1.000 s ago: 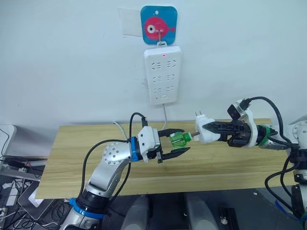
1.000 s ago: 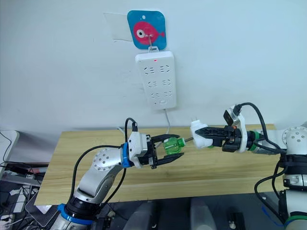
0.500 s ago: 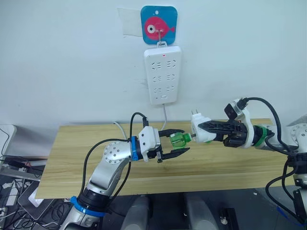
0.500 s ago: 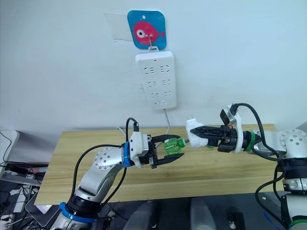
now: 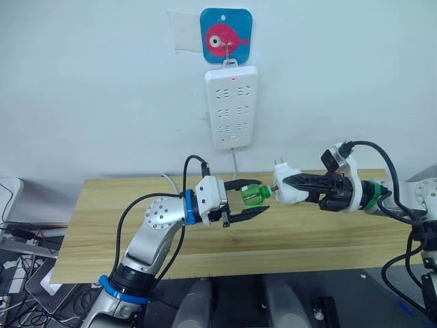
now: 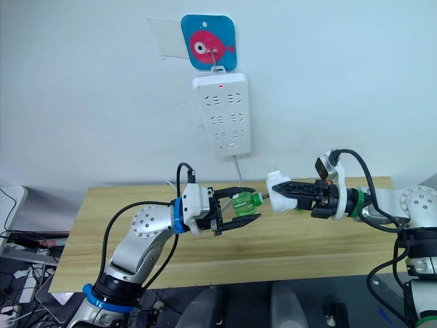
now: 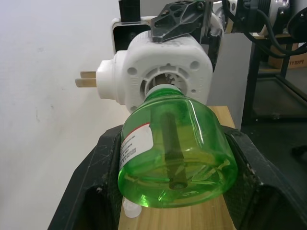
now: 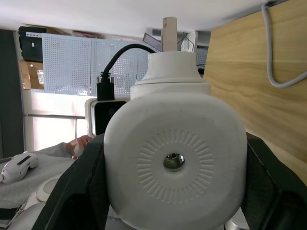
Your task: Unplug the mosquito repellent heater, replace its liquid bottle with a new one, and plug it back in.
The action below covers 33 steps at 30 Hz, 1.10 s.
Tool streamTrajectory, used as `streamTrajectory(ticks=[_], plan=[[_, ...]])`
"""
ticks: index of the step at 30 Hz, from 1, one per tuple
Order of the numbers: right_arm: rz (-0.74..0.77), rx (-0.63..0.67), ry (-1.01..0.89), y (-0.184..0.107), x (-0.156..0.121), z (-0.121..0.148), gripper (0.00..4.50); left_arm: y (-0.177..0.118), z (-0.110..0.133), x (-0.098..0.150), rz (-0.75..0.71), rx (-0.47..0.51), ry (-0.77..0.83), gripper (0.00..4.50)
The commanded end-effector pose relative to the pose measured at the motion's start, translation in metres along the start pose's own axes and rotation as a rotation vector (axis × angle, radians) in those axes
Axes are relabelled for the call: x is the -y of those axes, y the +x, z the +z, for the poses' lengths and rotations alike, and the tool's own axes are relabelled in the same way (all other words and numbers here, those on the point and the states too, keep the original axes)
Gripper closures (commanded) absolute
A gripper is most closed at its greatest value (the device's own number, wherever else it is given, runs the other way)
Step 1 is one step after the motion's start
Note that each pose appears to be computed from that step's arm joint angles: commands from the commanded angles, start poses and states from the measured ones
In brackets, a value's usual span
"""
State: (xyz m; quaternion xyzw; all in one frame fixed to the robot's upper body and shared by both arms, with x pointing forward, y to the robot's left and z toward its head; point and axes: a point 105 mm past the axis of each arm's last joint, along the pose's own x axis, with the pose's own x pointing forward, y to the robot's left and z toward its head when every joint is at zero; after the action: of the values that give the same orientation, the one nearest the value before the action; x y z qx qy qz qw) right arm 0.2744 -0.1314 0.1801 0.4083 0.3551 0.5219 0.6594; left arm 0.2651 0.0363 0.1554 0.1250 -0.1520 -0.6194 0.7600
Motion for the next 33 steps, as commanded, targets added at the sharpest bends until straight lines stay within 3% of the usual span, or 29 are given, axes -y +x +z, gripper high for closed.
streamTrajectory(ticks=[1, 15, 33], plan=[[0.06, 0.007, -0.031, 0.002, -0.014, 0.003, 1.53, 0.005, 0.01, 0.008, -0.045, 0.028, 0.02, 2.21], [0.072, -0.03, -0.034, 0.001, -0.016, -0.006, 1.53, 0.001, 0.009, -0.01, 0.01, 0.021, 0.036, 2.21], [0.068, -0.012, -0.037, 0.009, -0.014, -0.001, 1.53, 0.004, 0.014, 0.008, -0.059, 0.023, 0.023, 2.21]])
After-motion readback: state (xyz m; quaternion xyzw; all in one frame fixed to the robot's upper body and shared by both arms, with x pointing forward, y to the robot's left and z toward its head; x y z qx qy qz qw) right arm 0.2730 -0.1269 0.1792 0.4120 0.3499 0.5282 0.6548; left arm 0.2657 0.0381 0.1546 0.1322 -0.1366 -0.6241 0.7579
